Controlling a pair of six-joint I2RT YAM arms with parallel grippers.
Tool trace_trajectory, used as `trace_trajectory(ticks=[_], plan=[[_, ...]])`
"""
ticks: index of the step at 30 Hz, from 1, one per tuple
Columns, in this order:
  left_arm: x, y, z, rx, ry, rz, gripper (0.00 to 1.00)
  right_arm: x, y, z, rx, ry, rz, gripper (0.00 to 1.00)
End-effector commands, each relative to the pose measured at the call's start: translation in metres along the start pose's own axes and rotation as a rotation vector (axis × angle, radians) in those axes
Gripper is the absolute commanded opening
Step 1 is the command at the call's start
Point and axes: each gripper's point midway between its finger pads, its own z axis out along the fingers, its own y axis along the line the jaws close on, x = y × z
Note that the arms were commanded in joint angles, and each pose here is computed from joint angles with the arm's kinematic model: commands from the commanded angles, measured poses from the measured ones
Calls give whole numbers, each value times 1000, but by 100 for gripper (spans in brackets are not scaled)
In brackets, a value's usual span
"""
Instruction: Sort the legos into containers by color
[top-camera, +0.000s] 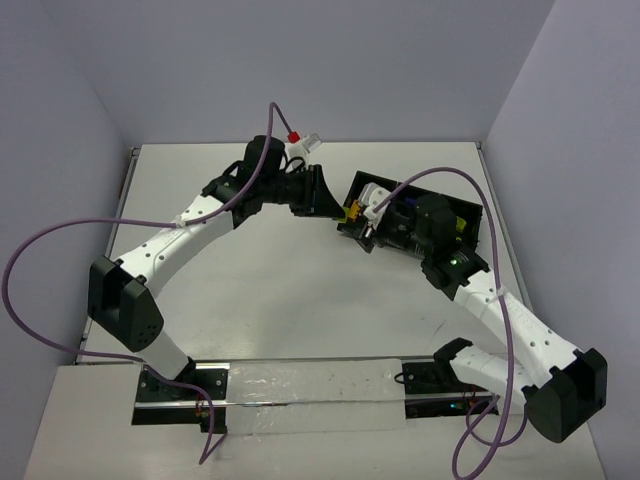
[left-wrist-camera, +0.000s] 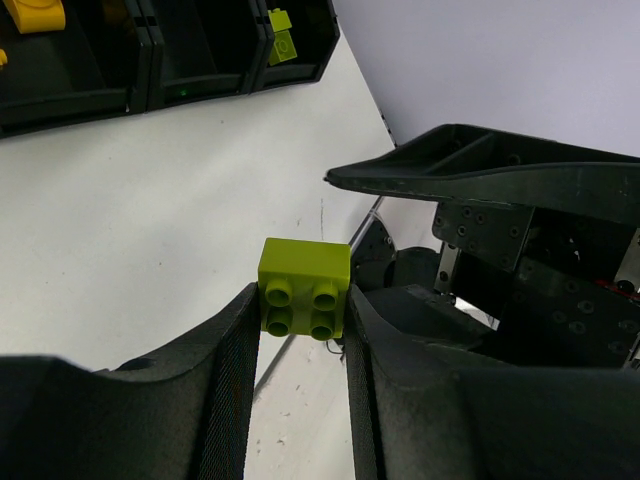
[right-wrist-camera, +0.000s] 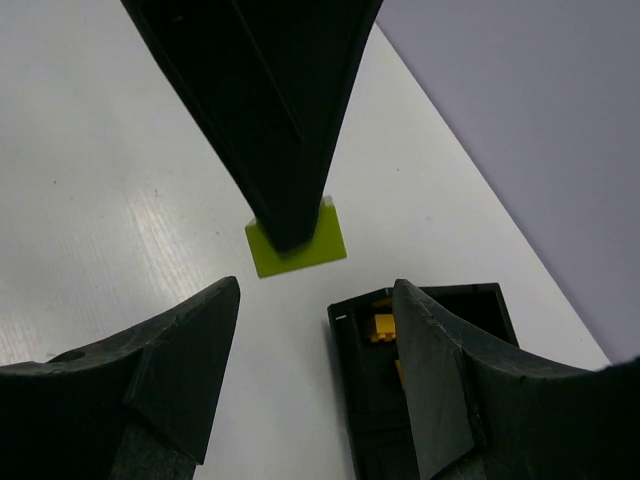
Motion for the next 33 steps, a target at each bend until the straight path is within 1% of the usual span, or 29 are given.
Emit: trace_trajectory(ticks=[1,12,16,21,23,24,26,27,28,29,30,32,33], plan=[[-13,-21,-9,50,-23,36,0,-35,-10,8,-2,-76,-76,70],[-9,-21,-13,51,-20,46,0,-42,-2,19,-50,-94,-79,64],[-9,-21,-14,50,-24,47,0,-43,2,20,-70,-96,-77,53],[-9,-21,-15,50,-30,49,0,-39,2,20,-58,-84,-66,28],[-10,-21,-15,47,-37,53,0,-37,2,19,-50,-81,-67,23],[-11,-21,-16,45,-42,56,6,-35,2,18,-51,-77,-65,20],[-14,-21,-17,36,-54,61,24,-32,4,18,-53,-69,-55,13],[-15,-20,-17,26,-59,60,41,-30,5,18,-51,-64,-46,12],[-16,-18,-17,14,-65,58,69,-26,5,17,-48,-58,-40,11],[-17,-19,-18,15,-70,63,81,-23,7,16,-45,-53,-34,9],[-17,-19,-19,16,-72,67,87,-21,6,16,-35,-48,-28,8],[-18,-20,-21,16,-83,76,93,-16,6,14,-22,-40,-20,8],[-21,-20,-23,8,-94,80,95,-11,6,11,-5,-30,-12,8]])
